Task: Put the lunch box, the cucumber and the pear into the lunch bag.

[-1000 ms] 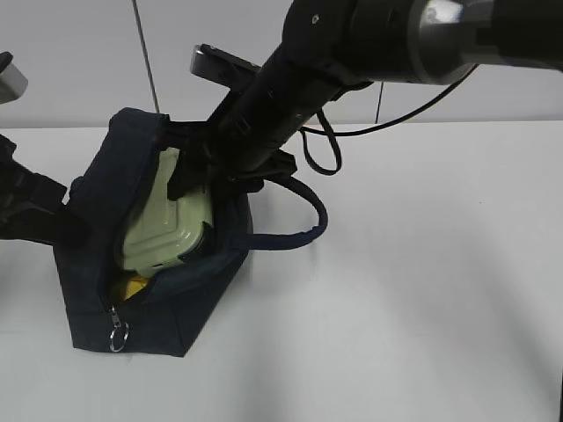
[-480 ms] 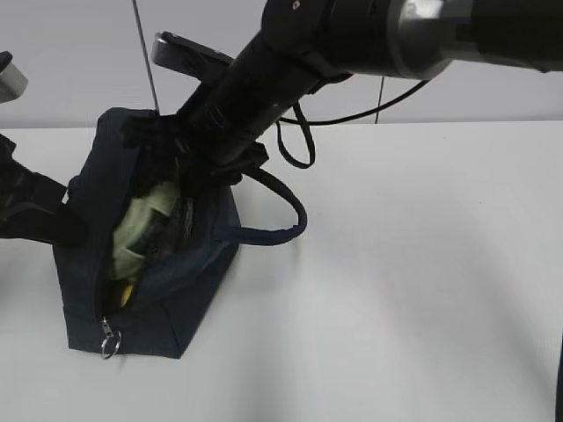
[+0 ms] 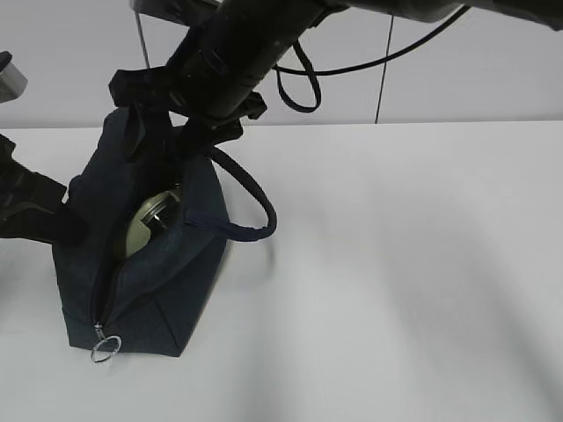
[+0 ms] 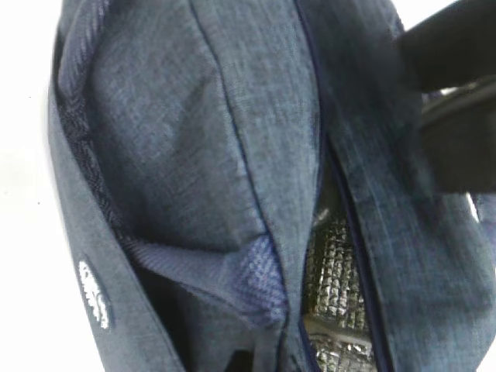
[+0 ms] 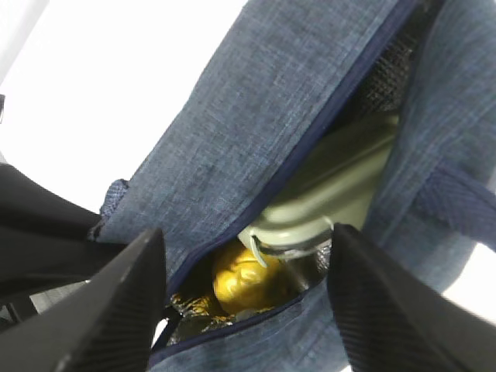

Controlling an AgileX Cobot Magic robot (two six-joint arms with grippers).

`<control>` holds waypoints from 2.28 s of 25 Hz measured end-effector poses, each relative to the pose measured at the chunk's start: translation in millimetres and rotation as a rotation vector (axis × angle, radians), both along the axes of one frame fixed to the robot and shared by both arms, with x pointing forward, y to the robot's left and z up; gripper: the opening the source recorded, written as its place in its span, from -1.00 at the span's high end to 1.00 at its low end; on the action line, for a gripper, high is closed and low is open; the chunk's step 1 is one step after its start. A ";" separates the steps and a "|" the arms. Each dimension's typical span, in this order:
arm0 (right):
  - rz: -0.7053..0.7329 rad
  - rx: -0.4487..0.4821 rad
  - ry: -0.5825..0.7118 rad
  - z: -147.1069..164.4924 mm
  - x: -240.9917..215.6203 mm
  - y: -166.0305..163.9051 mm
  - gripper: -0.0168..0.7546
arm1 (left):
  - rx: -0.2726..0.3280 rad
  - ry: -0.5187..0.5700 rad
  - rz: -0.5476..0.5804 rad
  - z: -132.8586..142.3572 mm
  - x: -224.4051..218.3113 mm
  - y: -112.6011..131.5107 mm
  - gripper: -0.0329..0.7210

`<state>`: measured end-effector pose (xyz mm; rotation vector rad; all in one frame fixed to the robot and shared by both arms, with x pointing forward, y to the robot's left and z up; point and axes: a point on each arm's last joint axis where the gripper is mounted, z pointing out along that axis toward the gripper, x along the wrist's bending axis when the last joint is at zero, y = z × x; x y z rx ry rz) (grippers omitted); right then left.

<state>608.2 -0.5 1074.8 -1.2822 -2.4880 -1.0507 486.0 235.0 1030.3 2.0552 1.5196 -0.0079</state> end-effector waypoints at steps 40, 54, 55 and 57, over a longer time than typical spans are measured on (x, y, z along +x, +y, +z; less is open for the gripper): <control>-0.051 -0.232 0.102 -47.1 14.7 -6.6 0.22 | 0.001 -0.002 0.000 0.0 0.2 0.1 0.91; -0.185 -0.343 0.026 -51.7 -2.7 -53.0 0.95 | -0.006 0.003 -0.035 4.4 17.8 -5.6 0.91; -0.204 -0.337 0.029 -51.9 -6.0 -61.9 0.95 | -0.007 0.006 -0.045 4.1 23.2 -9.1 0.91; -0.251 -0.317 0.030 -50.3 -13.3 -87.4 0.95 | -0.011 0.014 -0.086 1.4 31.6 -23.4 0.91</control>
